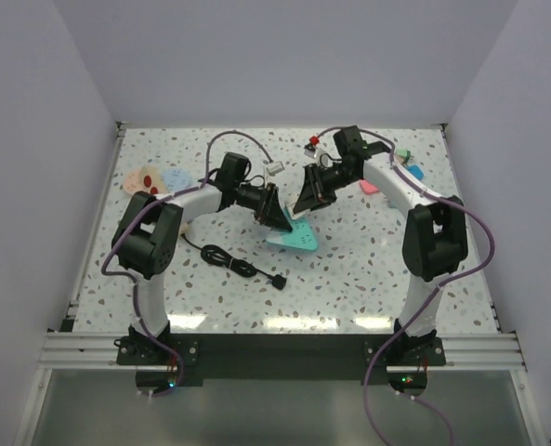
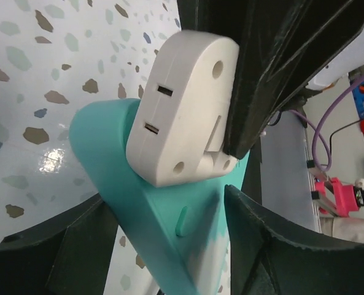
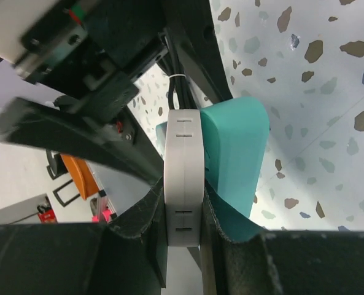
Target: Pull the plug off the socket
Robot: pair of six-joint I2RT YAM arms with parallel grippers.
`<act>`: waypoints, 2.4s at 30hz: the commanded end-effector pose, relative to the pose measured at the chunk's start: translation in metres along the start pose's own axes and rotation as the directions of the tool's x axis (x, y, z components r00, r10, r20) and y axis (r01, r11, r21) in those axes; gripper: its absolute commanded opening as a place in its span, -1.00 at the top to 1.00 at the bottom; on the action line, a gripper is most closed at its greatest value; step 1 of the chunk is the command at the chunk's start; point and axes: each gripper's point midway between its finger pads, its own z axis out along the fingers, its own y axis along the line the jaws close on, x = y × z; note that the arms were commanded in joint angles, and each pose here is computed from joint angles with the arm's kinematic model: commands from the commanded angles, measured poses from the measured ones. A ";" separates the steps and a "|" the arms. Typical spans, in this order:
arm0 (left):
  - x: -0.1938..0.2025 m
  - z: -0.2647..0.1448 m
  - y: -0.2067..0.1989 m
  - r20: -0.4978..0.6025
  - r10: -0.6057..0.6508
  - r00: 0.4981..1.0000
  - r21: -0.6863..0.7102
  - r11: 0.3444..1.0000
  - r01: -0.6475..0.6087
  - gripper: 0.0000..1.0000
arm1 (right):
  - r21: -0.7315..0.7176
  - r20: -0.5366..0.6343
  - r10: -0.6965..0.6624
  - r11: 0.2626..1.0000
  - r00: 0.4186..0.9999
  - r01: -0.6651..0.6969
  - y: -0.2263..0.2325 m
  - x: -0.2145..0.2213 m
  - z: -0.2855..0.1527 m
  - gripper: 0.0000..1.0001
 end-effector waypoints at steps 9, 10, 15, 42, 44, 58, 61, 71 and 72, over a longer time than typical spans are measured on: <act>0.029 0.015 0.007 -0.083 -0.100 0.992 0.022 0.994 0.103 1.00 | 0.088 0.054 -0.070 0.994 0.996 0.065 0.011 -0.016 -0.012 1.00; 0.029 0.017 0.011 -0.076 -0.106 0.991 0.014 0.994 0.108 1.00 | 0.113 0.060 -0.074 0.991 0.995 0.067 0.009 -0.016 -0.014 1.00; 0.029 0.021 0.032 -0.034 -0.202 0.979 -0.082 0.977 0.199 1.00 | 0.302 0.108 -0.149 0.947 0.983 0.110 -0.006 -0.023 -0.025 1.00; -0.068 -0.054 0.064 0.338 -0.190 0.922 -0.295 0.909 0.296 1.00 | 0.549 0.711 -0.051 0.664 0.701 -0.507 -0.133 -0.095 -0.167 1.00; -0.087 -0.080 0.067 0.418 -0.164 0.893 -0.337 0.885 0.321 1.00 | 0.514 0.757 -0.010 0.627 0.653 -0.586 -0.160 -0.104 -0.175 1.00; -0.082 -0.300 0.167 0.772 -0.064 0.632 -0.516 0.517 0.683 1.00 | 0.351 0.825 0.193 0.562 0.531 -0.749 -0.273 -0.141 -0.172 0.79; -0.073 -0.318 0.174 0.796 -0.058 0.603 -0.506 0.484 0.714 0.59 | 0.301 0.823 0.227 0.603 0.521 -0.739 -0.275 -0.149 -0.170 0.13; -0.093 -0.329 0.139 0.794 0.025 0.608 -0.530 0.519 0.671 -1.00 | 0.258 0.866 0.099 0.752 0.491 -0.607 -0.183 -0.148 -0.224 -0.97; -0.094 -0.328 0.134 0.791 0.030 0.610 -0.532 0.526 0.664 -1.00 | 0.255 0.869 0.078 0.776 0.489 -0.577 -0.170 -0.145 -0.229 -0.97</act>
